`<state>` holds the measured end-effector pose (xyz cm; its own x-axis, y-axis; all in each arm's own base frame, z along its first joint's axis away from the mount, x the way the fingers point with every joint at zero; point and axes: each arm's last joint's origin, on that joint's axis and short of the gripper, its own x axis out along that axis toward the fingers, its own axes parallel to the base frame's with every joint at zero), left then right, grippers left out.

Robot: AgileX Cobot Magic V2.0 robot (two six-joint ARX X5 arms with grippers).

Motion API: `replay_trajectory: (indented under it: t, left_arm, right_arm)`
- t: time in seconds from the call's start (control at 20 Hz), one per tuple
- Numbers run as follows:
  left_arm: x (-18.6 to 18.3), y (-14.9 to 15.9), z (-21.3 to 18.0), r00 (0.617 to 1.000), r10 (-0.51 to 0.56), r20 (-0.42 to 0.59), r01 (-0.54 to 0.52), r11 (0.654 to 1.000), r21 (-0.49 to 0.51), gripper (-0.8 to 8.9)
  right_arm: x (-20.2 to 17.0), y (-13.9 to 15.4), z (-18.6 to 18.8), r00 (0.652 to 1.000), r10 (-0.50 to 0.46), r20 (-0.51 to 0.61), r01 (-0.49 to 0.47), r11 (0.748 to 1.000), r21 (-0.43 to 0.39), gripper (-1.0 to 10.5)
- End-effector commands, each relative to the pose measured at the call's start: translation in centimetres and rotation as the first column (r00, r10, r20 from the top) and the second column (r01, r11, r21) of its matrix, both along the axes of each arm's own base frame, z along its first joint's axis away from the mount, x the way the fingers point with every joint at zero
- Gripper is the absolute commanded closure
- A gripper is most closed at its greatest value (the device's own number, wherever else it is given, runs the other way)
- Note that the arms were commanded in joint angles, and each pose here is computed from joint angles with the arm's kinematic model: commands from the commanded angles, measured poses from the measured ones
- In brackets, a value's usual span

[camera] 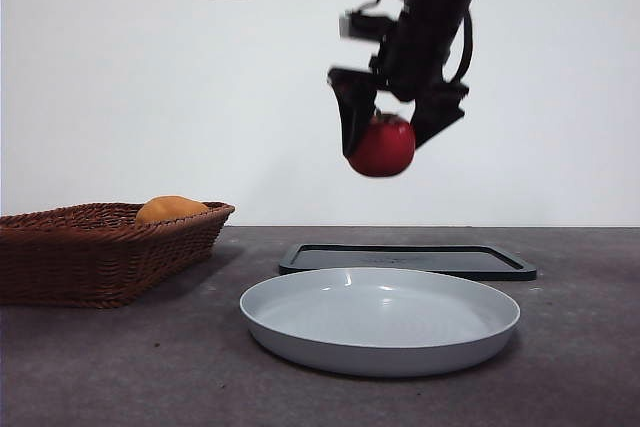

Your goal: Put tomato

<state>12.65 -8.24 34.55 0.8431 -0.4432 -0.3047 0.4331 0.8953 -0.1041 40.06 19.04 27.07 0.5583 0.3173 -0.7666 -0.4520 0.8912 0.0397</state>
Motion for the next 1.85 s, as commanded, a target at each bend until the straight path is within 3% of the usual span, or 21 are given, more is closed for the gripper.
replay_trajectory:
  t: [0.05,0.3,0.65,0.75,0.9,0.95,1.15,1.3,1.5,1.6,1.85]
  left_arm:
    - [0.0,-0.1,0.4,1.000,-0.006,0.015,0.006,1.000,-0.010,1.59]
    - [0.0,-0.1,0.4,1.000,-0.006,0.015,0.006,1.000,-0.010,1.59]
    - [0.0,-0.1,0.5,1.000,-0.006,0.016,0.006,1.000,-0.011,1.59]
    - [0.0,-0.1,0.5,1.000,-0.006,0.016,0.006,1.000,-0.011,1.59]
    - [0.0,-0.1,0.5,1.000,-0.006,0.016,0.006,1.000,-0.011,1.59]
    - [0.0,-0.1,0.5,1.000,-0.006,0.016,0.006,1.000,-0.011,1.59]
    - [0.0,-0.1,0.4,1.000,-0.006,0.015,0.006,1.000,-0.010,1.59]
    - [0.0,-0.1,0.5,1.000,-0.006,0.016,0.006,1.000,-0.011,1.58]
    - [0.0,-0.1,0.4,1.000,-0.006,0.015,0.006,1.000,-0.010,1.58]
    - [0.0,-0.1,0.5,1.000,-0.006,0.016,0.006,1.000,-0.011,1.58]
    - [0.0,-0.1,0.5,1.000,-0.006,0.016,0.006,1.000,-0.011,1.59]
  right_arm:
    - [2.2,0.4,-2.4,1.000,-0.002,-0.030,0.002,1.000,-0.020,5.8]
    - [4.3,-0.4,-7.0,0.994,-0.039,-0.100,0.034,0.998,-0.051,5.8]
    - [4.8,-0.6,-8.3,0.992,-0.045,-0.114,0.039,0.998,-0.056,5.7]
    - [4.8,-0.6,-8.3,0.992,-0.045,-0.114,0.039,0.998,-0.056,5.0]
    - [4.9,-0.5,-8.2,0.993,-0.046,-0.107,0.040,0.998,-0.054,3.0]
    - [5.0,-0.5,-8.0,0.994,-0.048,-0.097,0.043,0.998,-0.048,2.9]
    - [5.0,-0.8,-1.9,0.993,-0.062,-0.101,0.057,0.997,-0.054,2.9]
    - [3.1,-1.7,3.3,0.988,-0.094,-0.120,0.085,0.993,-0.079,3.0]
    - [0.1,-4.9,5.9,0.950,-0.227,-0.215,0.174,0.955,-0.241,3.0]
    - [-0.8,-6.3,6.7,0.935,-0.256,-0.246,0.188,0.945,-0.267,3.0]
    - [-5.2,-8.7,12.3,0.950,-0.275,-0.146,0.242,0.947,-0.211,3.0]
